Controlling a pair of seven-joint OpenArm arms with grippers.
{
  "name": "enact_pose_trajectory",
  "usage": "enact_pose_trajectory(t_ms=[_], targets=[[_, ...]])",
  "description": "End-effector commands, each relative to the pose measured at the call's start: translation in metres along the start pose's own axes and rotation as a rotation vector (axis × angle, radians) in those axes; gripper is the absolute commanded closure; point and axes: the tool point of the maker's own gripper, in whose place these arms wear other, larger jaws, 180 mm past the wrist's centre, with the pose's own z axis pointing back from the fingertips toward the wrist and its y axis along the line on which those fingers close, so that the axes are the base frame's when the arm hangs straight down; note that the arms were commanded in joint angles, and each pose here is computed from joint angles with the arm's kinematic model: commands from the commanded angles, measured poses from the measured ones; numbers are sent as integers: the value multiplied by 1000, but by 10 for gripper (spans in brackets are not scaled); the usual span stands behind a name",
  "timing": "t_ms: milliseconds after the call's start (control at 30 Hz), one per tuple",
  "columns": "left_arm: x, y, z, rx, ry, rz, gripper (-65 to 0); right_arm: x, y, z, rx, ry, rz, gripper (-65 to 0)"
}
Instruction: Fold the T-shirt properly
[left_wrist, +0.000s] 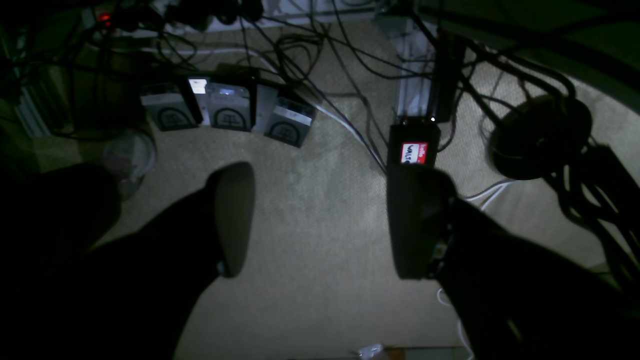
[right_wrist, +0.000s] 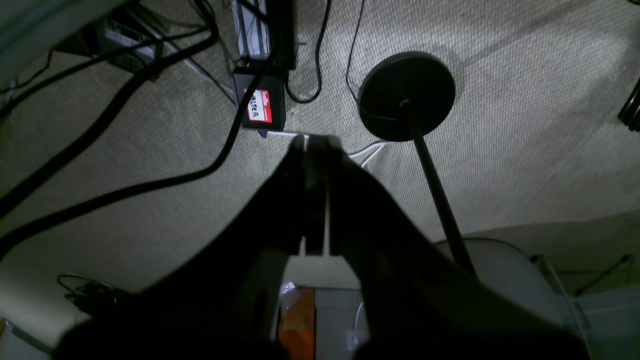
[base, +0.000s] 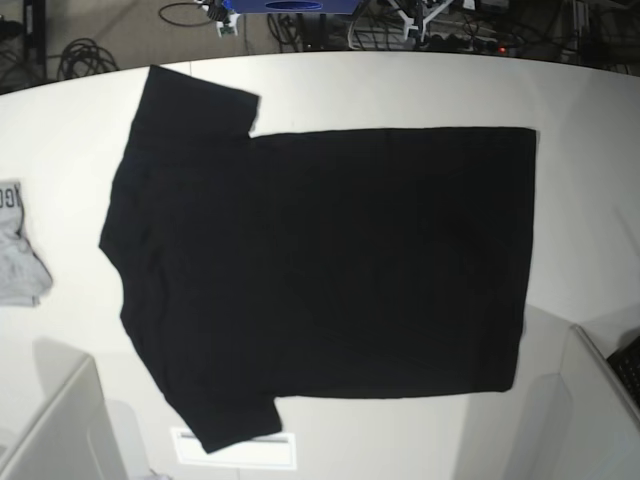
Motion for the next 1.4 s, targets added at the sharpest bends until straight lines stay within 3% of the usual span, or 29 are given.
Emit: enact_pose_trajectory(t_ms=[0,67,200,1033,1167,1300,1367], targets=[[-5,2,0,7,5,4,-390,-9,1,0,-3,18,4,0],[-7,2,1,7,8,4,-306,-11,1,0,-2,26,5,0],[-8,2,1,7,9,7,0,-10,0,0,-4,26,5,0],[-9,12,1,21,13,-5,0,-13,-8,1,-16,-17,1,0],[-20,30,2,47,36,-20,0,-35,-9,2,-17,78,-4,0],[-42,51,9,76,35,-41,0,-48,-19,6,-34,80,-9,0],[-50,58,17,84,3,-49,0,-62,-27,12,-53,82,-78,0]])
